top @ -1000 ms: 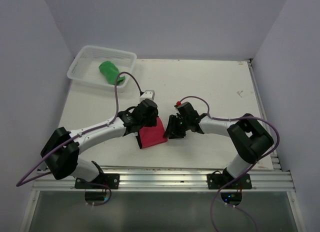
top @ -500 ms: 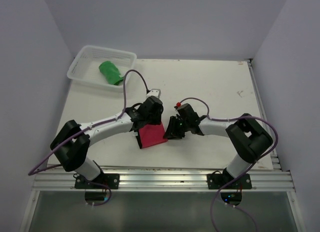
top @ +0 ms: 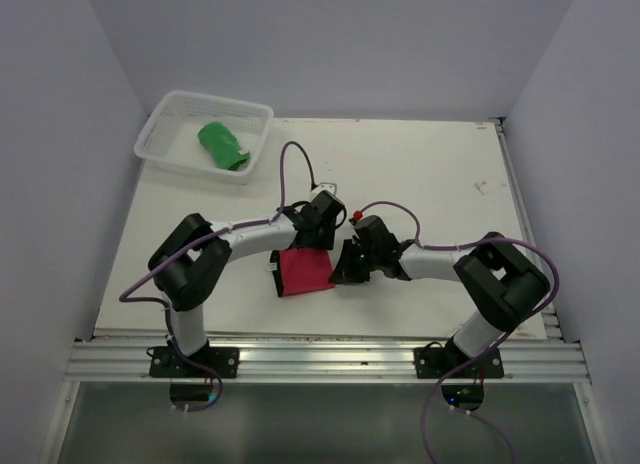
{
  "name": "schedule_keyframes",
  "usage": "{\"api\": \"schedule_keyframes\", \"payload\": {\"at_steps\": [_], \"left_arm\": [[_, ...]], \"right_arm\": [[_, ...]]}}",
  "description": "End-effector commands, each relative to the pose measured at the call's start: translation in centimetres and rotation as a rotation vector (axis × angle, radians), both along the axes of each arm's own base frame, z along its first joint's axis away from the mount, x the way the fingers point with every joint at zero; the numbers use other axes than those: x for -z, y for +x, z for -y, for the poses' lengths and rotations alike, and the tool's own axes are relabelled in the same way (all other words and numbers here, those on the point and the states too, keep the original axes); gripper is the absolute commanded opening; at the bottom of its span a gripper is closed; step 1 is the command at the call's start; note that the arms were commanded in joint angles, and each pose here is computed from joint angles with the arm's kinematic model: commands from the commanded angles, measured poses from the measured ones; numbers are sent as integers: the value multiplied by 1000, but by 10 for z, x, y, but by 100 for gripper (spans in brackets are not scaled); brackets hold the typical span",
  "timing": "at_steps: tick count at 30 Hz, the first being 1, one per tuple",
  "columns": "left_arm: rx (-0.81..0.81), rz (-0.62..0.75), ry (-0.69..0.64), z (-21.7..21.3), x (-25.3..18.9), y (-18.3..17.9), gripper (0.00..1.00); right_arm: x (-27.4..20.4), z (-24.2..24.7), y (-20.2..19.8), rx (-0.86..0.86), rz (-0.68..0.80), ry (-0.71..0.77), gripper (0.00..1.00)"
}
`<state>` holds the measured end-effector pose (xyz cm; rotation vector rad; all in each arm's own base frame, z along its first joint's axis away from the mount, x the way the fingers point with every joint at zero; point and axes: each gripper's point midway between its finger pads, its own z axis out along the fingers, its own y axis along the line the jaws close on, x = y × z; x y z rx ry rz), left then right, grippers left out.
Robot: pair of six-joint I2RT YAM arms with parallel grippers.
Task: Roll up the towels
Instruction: Roll the towel
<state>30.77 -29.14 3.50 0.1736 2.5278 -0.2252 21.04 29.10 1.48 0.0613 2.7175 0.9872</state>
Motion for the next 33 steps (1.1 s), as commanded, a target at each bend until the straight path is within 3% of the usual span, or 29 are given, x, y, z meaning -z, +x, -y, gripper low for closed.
{"api": "schedule_keyframes", "payload": {"at_steps": [1,9,19,26,33], "left_arm": [[-16,15,-12,10,-7,17,45],[-44,-30,54,-2,17,14,45],[-53,-85,137,-8,33,12,34],[-75,-91,77,-5,21,25,26],[-120,-80,-33,4,1,39,24]], "right_arm": [[-2,0,3,10,52,-14,4],[1,-1,2,15,99,-39,1],[2,7,6,33,175,-117,0],[1,21,5,-7,260,-229,0],[-7,29,5,-39,329,-330,0]]}}
